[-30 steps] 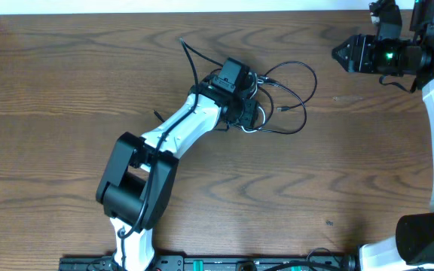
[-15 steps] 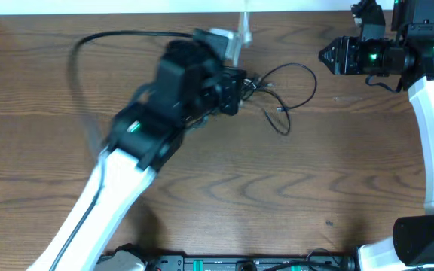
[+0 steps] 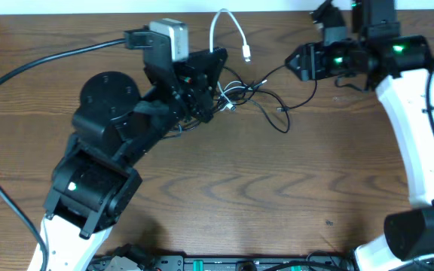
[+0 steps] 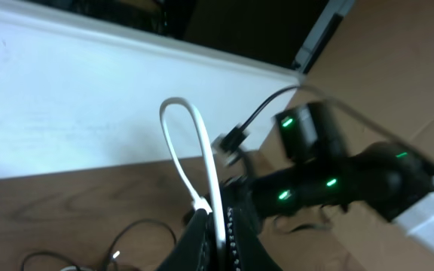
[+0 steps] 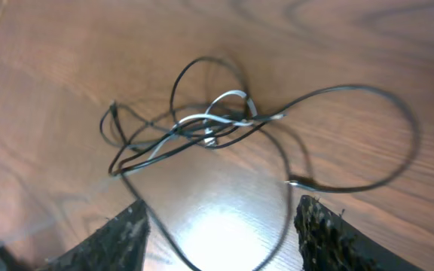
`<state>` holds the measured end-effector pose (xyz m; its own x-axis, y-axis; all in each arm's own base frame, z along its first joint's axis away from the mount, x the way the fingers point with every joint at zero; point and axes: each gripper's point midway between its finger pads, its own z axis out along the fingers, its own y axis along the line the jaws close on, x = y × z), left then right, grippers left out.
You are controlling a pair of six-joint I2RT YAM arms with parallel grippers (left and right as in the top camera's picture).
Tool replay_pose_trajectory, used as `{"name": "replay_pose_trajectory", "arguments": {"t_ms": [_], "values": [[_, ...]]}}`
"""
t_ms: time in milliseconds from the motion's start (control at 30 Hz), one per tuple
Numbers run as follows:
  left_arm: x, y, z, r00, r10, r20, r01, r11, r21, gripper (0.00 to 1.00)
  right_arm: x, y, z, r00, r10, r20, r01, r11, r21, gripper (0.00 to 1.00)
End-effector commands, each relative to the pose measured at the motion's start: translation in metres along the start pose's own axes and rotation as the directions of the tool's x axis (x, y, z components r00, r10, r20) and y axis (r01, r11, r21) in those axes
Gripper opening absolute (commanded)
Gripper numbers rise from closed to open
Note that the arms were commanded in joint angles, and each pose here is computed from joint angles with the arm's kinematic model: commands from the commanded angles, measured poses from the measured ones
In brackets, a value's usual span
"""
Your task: Untangle cables
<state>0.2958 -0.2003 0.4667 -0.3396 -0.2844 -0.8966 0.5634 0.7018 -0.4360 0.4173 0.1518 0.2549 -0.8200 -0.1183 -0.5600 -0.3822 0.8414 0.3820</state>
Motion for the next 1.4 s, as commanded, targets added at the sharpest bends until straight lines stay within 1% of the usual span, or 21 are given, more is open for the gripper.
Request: {"name": "replay_pose_trajectory", "arguments": {"t_ms": [0,67,133,200,333,467,600,667,833,933,1067,1133,1233,1367], "values": [[-0.022,0.004,-0.013,0.997,-0.012,0.073,0.014,1.0,-0.018,0.07,0.012,0.022,0.029,0.993,-0.095,-0.063,0.086,0.987,-0.133,0.61],[-0.024,0.014,-0.013,0.997,-0.026,0.077,0.03,0.998,-0.046,0.08,0.021,0.036,0.042,0.982,-0.171,-0.086,0.148,0.964,-0.222,0.64],[-0.024,0.022,-0.013,0.997,-0.034,0.075,0.039,0.997,-0.069,0.08,0.035,0.046,0.056,0.96,-0.255,-0.117,0.212,0.933,-0.291,0.69],[-0.025,0.028,-0.013,0.996,-0.036,0.077,0.042,0.995,-0.085,0.07,0.05,0.048,0.072,0.941,-0.298,-0.164,0.235,0.919,-0.317,0.7],[-0.035,0.031,-0.015,0.992,-0.05,0.117,0.06,0.995,-0.086,0.08,0.063,0.047,0.095,0.928,-0.307,-0.212,0.225,0.913,-0.339,0.71],[-0.068,0.017,-0.027,0.971,-0.035,0.238,0.045,0.998,-0.035,0.07,0.067,0.045,0.11,0.924,-0.306,-0.229,0.216,0.912,-0.349,0.73],[-0.101,-0.007,-0.05,0.928,-0.001,0.373,-0.012,0.999,0.032,0.08,0.062,0.049,0.112,0.928,-0.314,-0.2,0.23,0.905,-0.358,0.73],[-0.11,-0.017,-0.062,0.911,-0.004,0.412,-0.02,0.998,0.055,0.07,0.056,0.057,0.112,0.933,-0.32,-0.164,0.235,0.888,-0.395,0.73],[-0.119,-0.028,-0.08,0.891,-0.002,0.455,-0.038,0.996,0.078,0.08,0.045,0.074,0.108,0.941,-0.328,-0.089,0.249,0.842,-0.478,0.74],[-0.125,-0.032,-0.087,0.877,0.002,0.48,-0.047,0.995,0.083,0.08,0.047,0.082,0.11,0.936,-0.343,-0.085,0.26,0.832,-0.49,0.74],[-0.126,-0.029,-0.087,0.873,0.002,0.487,-0.039,0.997,0.068,0.07,0.057,0.096,0.112,0.902,-0.426,-0.072,0.334,0.793,-0.51,0.75],[-0.127,-0.027,-0.087,0.87,0.002,0.493,-0.034,0.998,0.057,0.07,0.061,0.099,0.113,0.886,-0.46,-0.061,0.366,0.773,-0.519,0.77],[-0.13,-0.016,-0.089,0.858,-0.001,0.514,-0.003,1.0,0.007,0.07,0.064,0.102,0.113,0.858,-0.512,-0.036,0.418,0.739,-0.529,0.81],[-0.131,-0.015,-0.089,0.855,-0.001,0.518,0.001,1.0,0.0,0.07,0.067,0.109,0.114,0.821,-0.571,-0.001,0.48,0.692,-0.54,0.83]]}}
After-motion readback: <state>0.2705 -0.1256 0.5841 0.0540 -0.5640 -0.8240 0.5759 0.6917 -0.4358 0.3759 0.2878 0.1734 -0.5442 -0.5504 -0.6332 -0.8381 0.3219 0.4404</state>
